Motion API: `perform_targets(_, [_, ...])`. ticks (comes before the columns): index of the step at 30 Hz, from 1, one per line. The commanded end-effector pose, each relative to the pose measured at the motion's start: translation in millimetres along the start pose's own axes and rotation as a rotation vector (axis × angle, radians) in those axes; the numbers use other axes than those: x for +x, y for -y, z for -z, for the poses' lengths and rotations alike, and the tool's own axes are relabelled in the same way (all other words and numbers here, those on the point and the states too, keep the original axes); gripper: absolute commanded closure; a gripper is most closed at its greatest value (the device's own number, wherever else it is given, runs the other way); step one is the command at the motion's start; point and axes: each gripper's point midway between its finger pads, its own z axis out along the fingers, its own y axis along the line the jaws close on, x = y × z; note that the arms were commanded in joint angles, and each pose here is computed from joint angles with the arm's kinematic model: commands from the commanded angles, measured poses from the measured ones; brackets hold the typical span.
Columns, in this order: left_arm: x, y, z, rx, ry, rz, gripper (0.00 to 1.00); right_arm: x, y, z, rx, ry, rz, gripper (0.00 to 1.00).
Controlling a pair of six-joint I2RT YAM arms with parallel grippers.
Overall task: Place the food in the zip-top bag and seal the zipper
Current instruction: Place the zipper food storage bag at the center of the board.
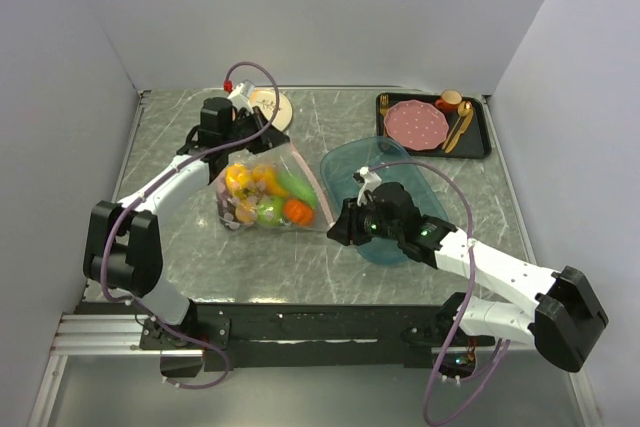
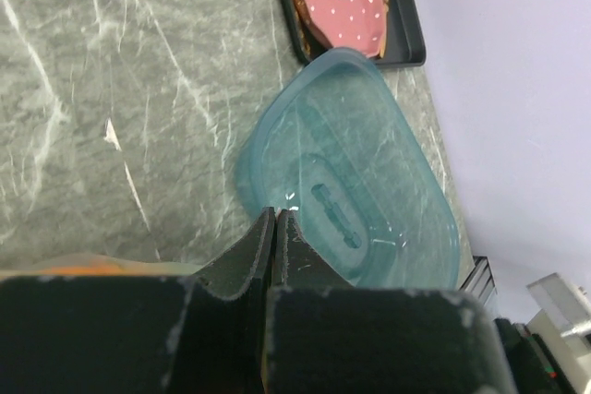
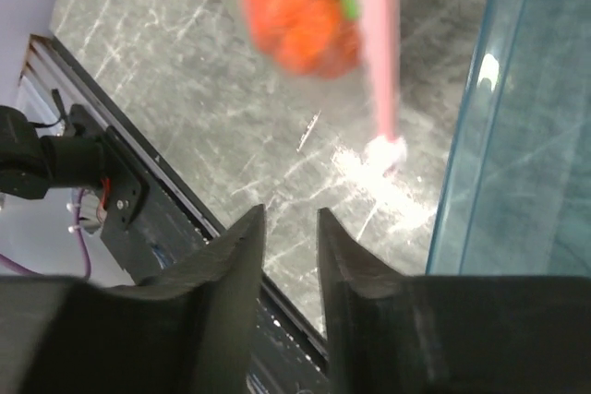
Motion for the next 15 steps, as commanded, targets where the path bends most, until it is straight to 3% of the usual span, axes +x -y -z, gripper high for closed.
perform_targets(1, [-3.6,18.7,11.5,0.073,0.020,-0.057,0.99,-27.9,-10.0,9.4,0.018,0.077,0.041,0.60])
perform_targets(7, [16.6,16.4,14.6,0.061,-0.021,-0.064,0.99,-57.7,7.0,26.0,0.148,0.216,0.024,0.59])
perform_targets(15, [35.2,19.1,17.5,0.043,-0.058,-0.081,0.99,-89.1,46.1,40.2,0.346,0.278,-0.006,0.58])
